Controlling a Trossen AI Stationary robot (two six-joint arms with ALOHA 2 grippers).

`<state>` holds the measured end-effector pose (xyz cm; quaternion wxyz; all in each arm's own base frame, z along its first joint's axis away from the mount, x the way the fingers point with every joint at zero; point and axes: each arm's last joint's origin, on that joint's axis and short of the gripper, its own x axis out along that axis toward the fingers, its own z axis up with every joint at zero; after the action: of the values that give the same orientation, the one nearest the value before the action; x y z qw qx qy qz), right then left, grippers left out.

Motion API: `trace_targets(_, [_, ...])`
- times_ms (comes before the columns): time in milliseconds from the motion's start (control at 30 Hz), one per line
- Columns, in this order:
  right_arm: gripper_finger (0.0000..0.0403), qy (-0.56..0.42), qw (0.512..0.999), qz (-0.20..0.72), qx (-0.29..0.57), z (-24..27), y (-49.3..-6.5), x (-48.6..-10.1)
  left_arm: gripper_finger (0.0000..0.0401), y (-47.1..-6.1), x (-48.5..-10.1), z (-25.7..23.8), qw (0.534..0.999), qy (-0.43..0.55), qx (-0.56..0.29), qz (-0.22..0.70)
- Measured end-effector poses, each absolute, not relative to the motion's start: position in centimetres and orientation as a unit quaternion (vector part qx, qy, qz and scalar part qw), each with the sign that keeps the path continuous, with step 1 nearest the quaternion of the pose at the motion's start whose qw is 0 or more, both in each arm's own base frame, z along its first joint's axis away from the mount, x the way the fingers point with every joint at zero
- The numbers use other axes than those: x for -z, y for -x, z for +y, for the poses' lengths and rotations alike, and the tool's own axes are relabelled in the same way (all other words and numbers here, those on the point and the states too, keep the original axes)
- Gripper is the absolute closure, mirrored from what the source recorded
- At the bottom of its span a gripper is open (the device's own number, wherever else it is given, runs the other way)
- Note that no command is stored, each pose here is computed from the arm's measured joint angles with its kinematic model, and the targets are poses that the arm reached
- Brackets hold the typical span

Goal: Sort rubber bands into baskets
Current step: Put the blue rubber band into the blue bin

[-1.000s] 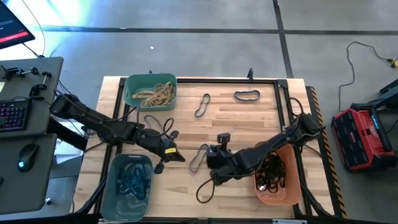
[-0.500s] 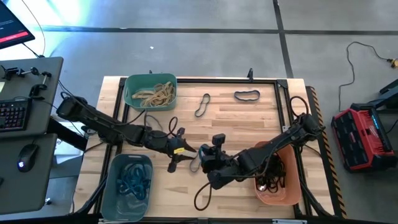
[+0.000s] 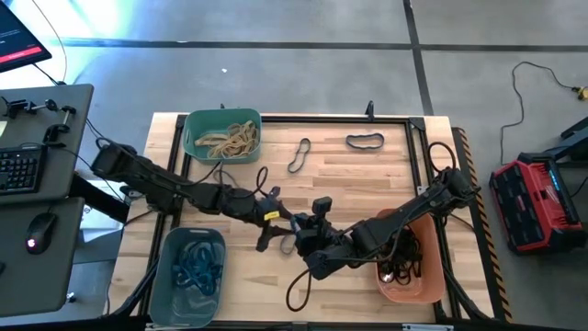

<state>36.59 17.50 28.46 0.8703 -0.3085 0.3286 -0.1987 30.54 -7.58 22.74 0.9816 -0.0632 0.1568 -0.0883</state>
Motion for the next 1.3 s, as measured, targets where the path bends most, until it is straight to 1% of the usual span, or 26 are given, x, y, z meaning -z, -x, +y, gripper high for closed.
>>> trace_targets(133, [0.0403, 0.308, 0.87, 0.328, 0.199, 17.5, -36.6, -28.5, 0.0219, -30.9, -22.5, -7.7, 0.979, 0.071, 0.125, 0.146])
trace_targets(267, [0.0403, 0.31, 0.869, 0.326, 0.205, 17.5, -36.6, -28.5, 0.0229, -31.0, -22.7, -7.8, 0.979, 0.072, 0.132, 0.138])
trace_targets(367, [0.0403, 0.312, 0.868, 0.325, 0.21, 17.5, -36.6, -28.5, 0.0263, -31.0, -22.7, -7.8, 0.979, 0.072, 0.132, 0.138])
trace_targets(467, [0.0396, 0.304, 0.872, 0.33, 0.196, 17.5, -36.6, -28.4, 0.0325, -31.0, -22.7, -7.8, 0.98, 0.06, 0.133, 0.137])
trace_targets(533, [0.0382, 0.295, 0.877, 0.335, 0.178, 17.6, -36.6, -28.4, 0.0375, -31.0, -22.7, -7.7, 0.981, 0.047, 0.134, 0.135])
trace_targets(567, [0.0372, 0.291, 0.879, 0.337, 0.172, 17.6, -36.6, -28.3, 0.0388, -30.9, -22.8, -7.6, 0.981, 0.044, 0.132, 0.134])
trace_targets(833, [0.0268, 0.263, 0.888, 0.335, 0.176, 17.7, -36.5, -28.4, 0.0399, -29.7, -24.2, -6.9, 0.982, 0.021, 0.128, 0.139])
trace_targets(900, [0.0251, 0.274, 0.882, 0.342, 0.173, 18.0, -36.1, -28.3, 0.04, -29.1, -25.1, -6.7, 0.983, 0.012, 0.124, 0.137])
trace_targets(967, [0.0243, 0.289, 0.873, 0.349, 0.179, 18.2, -35.7, -28.1, 0.04, -28.2, -25.8, -6.5, 0.982, 0.006, 0.124, 0.144])
trace_targets(1067, [0.0245, 0.284, 0.865, 0.362, 0.197, 17.7, -35.1, -28.1, 0.04, -26.6, -26.5, -6.7, 0.976, -0.002, 0.138, 0.171])
trace_targets(1133, [0.0257, 0.274, 0.86, 0.377, 0.209, 17.4, -34.7, -27.9, 0.04, -25.2, -27.3, -7.0, 0.969, -0.007, 0.167, 0.18])
trace_targets(1233, [0.0288, 0.248, 0.853, 0.402, 0.223, 16.7, -34.2, -27.4, 0.04, -23.0, -28.2, -7.5, 0.957, -0.009, 0.211, 0.198])
trace_targets(1300, [0.0316, 0.235, 0.85, 0.413, 0.229, 16.3, -34.1, -26.9, 0.04, -21.5, -28.8, -7.7, 0.95, -0.004, 0.224, 0.217])
